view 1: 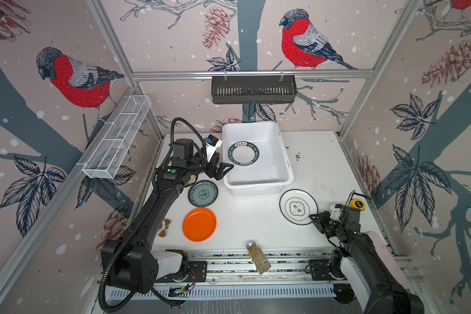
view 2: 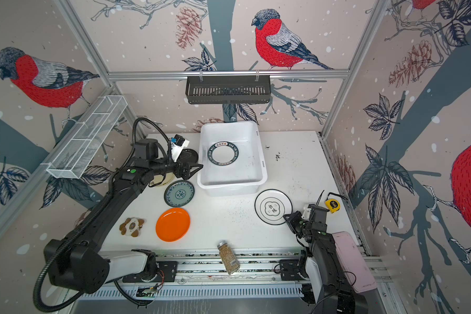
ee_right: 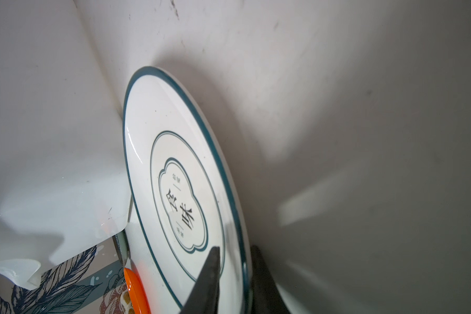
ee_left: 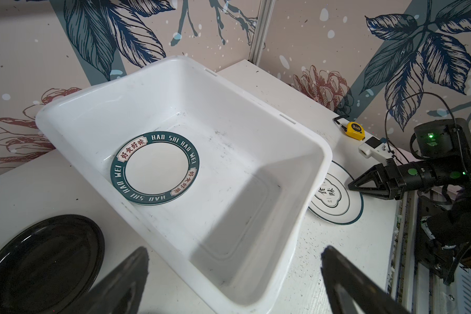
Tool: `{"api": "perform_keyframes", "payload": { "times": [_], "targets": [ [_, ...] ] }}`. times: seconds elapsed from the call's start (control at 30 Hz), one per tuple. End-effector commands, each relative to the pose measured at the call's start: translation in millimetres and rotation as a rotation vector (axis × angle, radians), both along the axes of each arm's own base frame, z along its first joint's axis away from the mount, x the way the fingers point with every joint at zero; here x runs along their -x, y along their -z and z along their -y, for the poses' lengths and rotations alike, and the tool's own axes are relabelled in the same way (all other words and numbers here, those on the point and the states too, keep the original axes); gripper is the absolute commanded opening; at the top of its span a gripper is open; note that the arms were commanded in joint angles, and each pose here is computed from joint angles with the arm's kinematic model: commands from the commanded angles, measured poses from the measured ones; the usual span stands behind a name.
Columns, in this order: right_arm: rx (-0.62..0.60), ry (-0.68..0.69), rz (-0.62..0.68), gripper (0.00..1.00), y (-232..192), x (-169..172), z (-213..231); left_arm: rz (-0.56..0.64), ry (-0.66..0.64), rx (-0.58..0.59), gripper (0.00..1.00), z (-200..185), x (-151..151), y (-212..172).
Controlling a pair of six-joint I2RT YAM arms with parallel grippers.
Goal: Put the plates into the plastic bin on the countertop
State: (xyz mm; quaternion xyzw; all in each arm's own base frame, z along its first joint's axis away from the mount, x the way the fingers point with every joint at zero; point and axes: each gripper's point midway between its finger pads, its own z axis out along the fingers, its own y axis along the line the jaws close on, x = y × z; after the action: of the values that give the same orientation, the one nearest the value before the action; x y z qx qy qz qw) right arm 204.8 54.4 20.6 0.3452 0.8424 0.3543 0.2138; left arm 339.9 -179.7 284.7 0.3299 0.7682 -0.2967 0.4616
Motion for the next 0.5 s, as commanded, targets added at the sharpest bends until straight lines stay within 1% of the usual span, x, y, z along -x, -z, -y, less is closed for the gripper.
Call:
{"api": "perform_keyframes", "payload": {
  "times": [0.0, 0.47],
  "targets": [
    [0.005, 0.024, -0.052, 0.22, 11.0, 9.0, 2.3, 0.039, 0.015, 0.014, 0.98, 2.5, -0.3, -8.8],
    [-0.019, 0.032, -0.002, 0.14, 7.7, 6.8, 1.0, 0.041, 0.014, 0.012, 0.98, 3.3, 0.2, -9.3]
  ]
}}
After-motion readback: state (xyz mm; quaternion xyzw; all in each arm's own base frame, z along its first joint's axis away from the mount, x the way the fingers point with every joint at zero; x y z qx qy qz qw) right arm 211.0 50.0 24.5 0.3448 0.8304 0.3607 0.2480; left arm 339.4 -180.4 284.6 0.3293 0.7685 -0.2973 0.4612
